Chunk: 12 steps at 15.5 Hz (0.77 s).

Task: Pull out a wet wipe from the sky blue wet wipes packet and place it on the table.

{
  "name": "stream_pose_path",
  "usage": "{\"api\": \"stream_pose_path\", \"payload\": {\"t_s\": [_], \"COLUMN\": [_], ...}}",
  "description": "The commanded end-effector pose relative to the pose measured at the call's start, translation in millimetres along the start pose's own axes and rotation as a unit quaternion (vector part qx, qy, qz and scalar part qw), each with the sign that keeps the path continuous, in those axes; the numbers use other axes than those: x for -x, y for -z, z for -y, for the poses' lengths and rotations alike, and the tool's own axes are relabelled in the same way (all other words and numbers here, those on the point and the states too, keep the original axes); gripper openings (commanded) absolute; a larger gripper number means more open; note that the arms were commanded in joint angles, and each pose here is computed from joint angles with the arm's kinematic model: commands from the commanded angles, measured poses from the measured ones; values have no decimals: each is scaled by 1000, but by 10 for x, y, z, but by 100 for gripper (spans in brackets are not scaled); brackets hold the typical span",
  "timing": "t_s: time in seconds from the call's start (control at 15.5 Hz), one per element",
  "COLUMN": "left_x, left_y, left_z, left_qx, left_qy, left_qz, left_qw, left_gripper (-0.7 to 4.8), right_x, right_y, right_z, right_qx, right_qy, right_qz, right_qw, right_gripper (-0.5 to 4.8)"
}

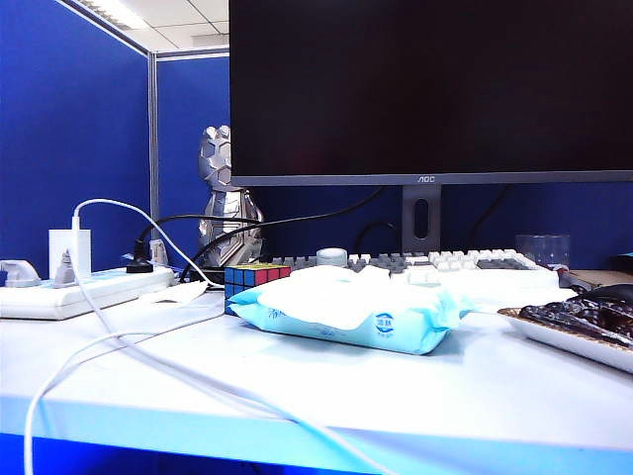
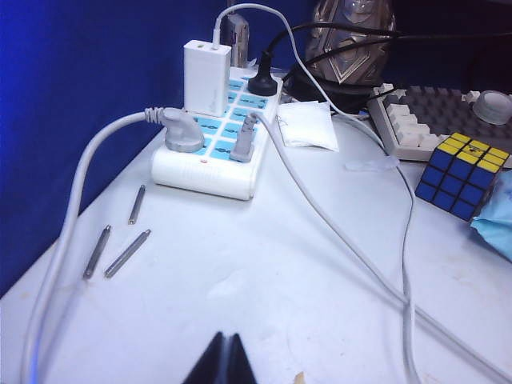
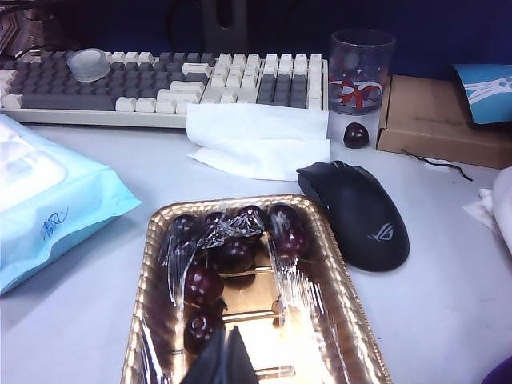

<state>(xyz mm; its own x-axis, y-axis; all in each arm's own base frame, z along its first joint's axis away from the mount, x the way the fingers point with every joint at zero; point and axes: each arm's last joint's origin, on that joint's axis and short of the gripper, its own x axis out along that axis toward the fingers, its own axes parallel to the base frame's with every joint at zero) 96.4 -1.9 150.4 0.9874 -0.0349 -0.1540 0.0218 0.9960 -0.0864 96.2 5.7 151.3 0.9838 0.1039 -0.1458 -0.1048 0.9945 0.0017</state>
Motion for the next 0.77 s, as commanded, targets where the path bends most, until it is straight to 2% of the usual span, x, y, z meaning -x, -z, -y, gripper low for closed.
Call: {"api": "stream_pose_path", "payload": {"t_s": [0.06, 0.39, 0.64, 0.77], "left_x": [0, 0, 0, 0], "left_y": [13, 13, 13, 13], "left_z": [-3, -3, -3, -3], "left_qx": [1, 1, 1, 1], "left_qy": [-1, -1, -1, -1], "left_qz": [-4, -4, -4, -4], "left_qw": [1000, 1000, 1000, 1000], "left_gripper": [-1, -1, -1, -1], "right_x": [-2, -2, 14, 92], "right_y": [24, 19, -139, -356], "right_z": [1, -3, -15, -20], "right_qx": [-3, -7, -73, -73], "right_qy": [1, -4, -30, -34], "right_qz": [-9, -7, 63, 97], "right_qw": [1000, 1000, 995, 992], "right_gripper": [-5, -5, -5, -5]}}
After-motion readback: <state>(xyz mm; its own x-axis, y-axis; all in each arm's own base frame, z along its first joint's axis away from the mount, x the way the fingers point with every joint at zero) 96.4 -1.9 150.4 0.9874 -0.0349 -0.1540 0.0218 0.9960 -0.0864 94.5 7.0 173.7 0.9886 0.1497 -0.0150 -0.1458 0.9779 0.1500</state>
